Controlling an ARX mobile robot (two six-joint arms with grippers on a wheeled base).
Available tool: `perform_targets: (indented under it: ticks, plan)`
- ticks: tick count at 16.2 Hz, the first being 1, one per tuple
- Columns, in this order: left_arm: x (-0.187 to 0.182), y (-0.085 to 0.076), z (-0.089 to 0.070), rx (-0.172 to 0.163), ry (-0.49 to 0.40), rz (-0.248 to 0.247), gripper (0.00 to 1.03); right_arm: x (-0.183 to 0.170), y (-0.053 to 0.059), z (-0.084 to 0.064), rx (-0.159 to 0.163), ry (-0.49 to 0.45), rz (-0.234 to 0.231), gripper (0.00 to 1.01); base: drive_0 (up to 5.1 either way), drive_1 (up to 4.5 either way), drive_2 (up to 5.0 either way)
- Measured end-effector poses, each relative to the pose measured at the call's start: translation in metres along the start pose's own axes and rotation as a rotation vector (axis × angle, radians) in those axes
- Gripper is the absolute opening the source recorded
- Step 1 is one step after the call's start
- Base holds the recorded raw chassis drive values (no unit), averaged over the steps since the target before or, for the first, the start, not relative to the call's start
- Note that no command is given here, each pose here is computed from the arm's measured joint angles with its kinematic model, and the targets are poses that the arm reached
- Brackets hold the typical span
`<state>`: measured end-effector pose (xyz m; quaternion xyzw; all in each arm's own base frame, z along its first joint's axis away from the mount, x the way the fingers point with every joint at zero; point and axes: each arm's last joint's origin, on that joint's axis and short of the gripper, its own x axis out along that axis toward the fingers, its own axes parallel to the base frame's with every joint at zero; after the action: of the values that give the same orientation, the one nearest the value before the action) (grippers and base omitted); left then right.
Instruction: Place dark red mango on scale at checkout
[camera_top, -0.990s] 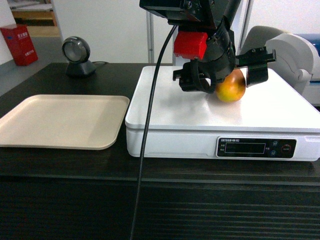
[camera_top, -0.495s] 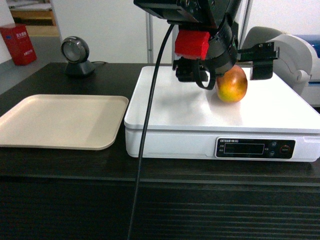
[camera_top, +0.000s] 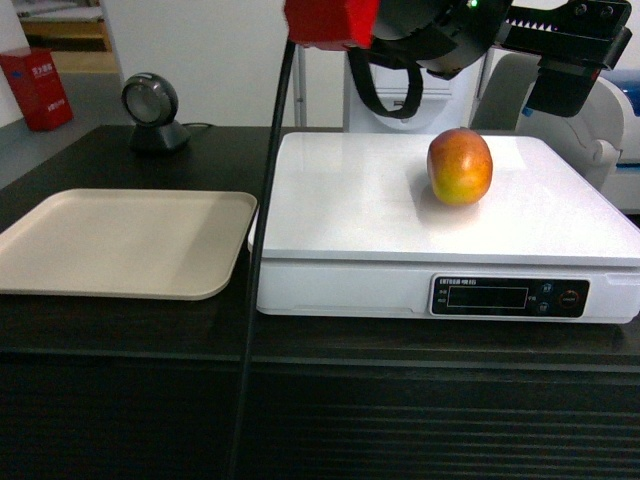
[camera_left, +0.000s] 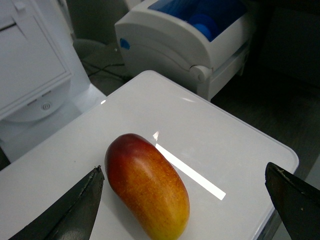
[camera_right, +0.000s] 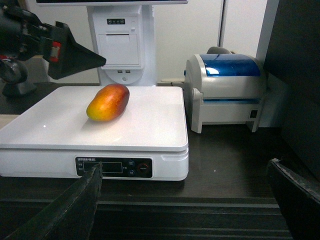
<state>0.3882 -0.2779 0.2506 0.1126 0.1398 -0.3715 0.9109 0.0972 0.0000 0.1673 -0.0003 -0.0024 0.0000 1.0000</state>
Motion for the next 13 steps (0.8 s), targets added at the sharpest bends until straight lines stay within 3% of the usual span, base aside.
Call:
perform_targets:
  ticks: [1,3,4,6,10,12,13]
  plan:
    - [-0.012,0.004,-0.002,0.037,-0.042,-0.036,0.98,0.000,0.000,0.000,0.000,0.000,0.000,0.98,0.0,0.00,0.0]
    - [-0.033,0.019,-0.007,0.043,-0.055,-0.065,0.98,0.000,0.000,0.000,0.000,0.000,0.000,0.98,0.0,0.00,0.0]
    - [-0.043,0.030,-0.012,0.028,-0.056,-0.062,0.98,0.000,0.000,0.000,0.000,0.000,0.000,0.98,0.0,0.00,0.0]
    - [-0.066,0.056,-0.024,-0.053,-0.057,-0.009,0.98,0.000,0.000,0.000,0.000,0.000,0.000,0.98,0.0,0.00,0.0]
    - [-0.160,0.120,-0.040,-0.307,-0.099,0.410,0.98,0.000,0.000,0.000,0.000,0.000,0.000,0.98,0.0,0.00,0.0]
    - [-0.208,0.140,-0.064,-0.436,-0.084,0.612,0.98,0.000,0.000,0.000,0.000,0.000,0.000,0.98,0.0,0.00,0.0]
    - [-0.234,0.143,-0.075,-0.469,-0.099,0.701,0.98,0.000,0.000,0.000,0.000,0.000,0.000,0.98,0.0,0.00,0.0]
